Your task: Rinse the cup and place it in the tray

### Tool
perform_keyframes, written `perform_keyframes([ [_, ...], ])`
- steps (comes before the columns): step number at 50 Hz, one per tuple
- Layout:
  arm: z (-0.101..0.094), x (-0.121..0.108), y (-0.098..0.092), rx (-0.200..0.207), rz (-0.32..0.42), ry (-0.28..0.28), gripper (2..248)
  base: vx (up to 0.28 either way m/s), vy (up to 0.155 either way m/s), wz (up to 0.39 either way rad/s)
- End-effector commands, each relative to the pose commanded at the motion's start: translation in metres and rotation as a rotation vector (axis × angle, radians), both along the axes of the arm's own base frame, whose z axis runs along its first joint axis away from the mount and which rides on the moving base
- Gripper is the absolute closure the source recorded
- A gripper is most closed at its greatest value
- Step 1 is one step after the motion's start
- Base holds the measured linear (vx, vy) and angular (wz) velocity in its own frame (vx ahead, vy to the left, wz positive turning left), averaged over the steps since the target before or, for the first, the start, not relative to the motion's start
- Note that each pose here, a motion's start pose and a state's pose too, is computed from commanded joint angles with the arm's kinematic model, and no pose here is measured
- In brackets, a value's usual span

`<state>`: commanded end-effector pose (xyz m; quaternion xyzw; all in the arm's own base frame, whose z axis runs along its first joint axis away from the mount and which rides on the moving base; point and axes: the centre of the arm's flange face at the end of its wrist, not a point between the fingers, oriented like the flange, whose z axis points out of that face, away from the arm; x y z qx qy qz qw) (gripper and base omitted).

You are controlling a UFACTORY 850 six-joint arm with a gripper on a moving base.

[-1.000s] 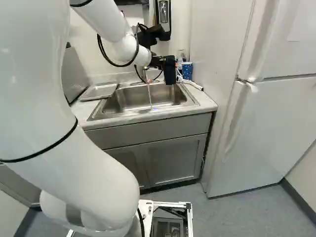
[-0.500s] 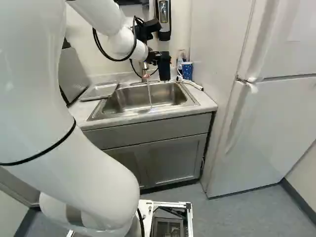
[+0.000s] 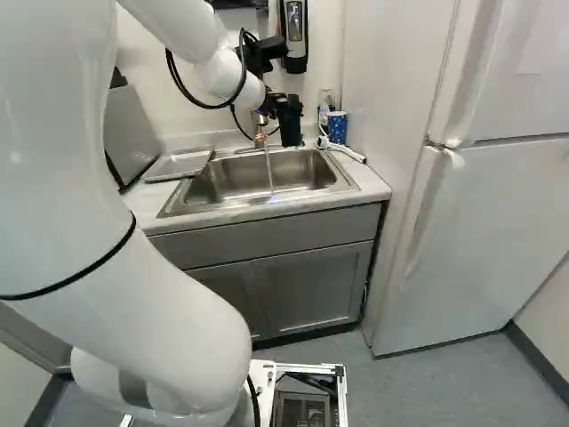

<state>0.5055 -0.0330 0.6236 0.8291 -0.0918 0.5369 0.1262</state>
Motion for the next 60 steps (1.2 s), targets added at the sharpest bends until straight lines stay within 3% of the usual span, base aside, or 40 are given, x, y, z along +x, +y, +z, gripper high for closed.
perform_keyframes([
  [22,-0.0019,-0.0028,-0.0008,0.070,-0.043,-0.001,125,0.000,0.000,0.000],
  [45,-0.0012,-0.0027,0.0012,0.043,-0.023,-0.001,125,0.000,0.000,0.000],
  [60,-0.0003,-0.0028,-0.0081,0.011,-0.022,0.000,125,0.000,0.000,0.000],
])
